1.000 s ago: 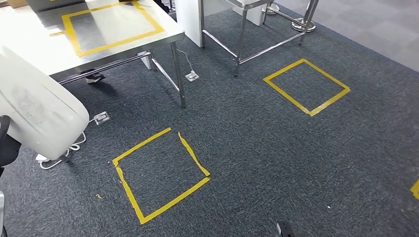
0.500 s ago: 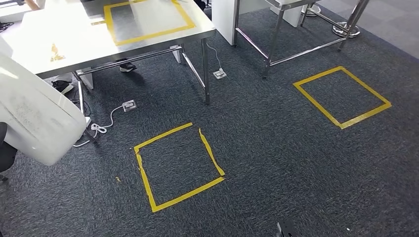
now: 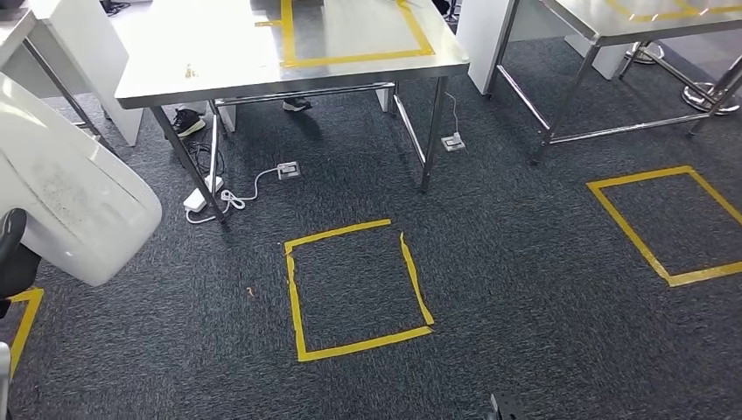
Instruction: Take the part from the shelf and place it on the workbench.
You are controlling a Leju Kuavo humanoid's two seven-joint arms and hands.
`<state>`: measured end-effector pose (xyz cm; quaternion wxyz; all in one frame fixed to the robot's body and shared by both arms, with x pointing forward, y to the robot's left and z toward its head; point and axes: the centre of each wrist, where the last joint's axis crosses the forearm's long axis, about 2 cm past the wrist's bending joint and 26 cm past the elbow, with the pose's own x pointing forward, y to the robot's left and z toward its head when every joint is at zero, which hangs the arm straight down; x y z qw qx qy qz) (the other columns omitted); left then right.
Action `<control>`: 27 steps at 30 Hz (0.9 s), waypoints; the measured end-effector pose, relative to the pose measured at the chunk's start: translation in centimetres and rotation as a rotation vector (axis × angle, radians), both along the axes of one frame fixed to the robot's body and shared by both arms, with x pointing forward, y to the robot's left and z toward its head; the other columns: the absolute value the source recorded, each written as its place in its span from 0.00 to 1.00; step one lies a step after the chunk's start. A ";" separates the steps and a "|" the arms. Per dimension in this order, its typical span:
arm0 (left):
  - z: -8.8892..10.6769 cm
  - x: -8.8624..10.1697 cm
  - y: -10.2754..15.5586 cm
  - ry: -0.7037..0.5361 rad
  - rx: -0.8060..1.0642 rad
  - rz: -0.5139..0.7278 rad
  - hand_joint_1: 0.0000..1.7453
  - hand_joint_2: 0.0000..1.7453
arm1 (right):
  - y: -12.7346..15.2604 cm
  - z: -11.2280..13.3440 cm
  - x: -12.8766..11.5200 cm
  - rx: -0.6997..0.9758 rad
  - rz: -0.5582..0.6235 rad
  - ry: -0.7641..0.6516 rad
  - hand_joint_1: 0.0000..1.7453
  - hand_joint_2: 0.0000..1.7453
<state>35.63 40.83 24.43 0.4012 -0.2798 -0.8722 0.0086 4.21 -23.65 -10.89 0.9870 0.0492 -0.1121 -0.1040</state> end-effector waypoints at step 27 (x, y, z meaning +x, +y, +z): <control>-0.4 -0.1 0.0 -0.001 -0.019 0.002 1.00 1.00 | 0.0 0.0 -0.3 0.006 -0.053 0.015 0.00 0.00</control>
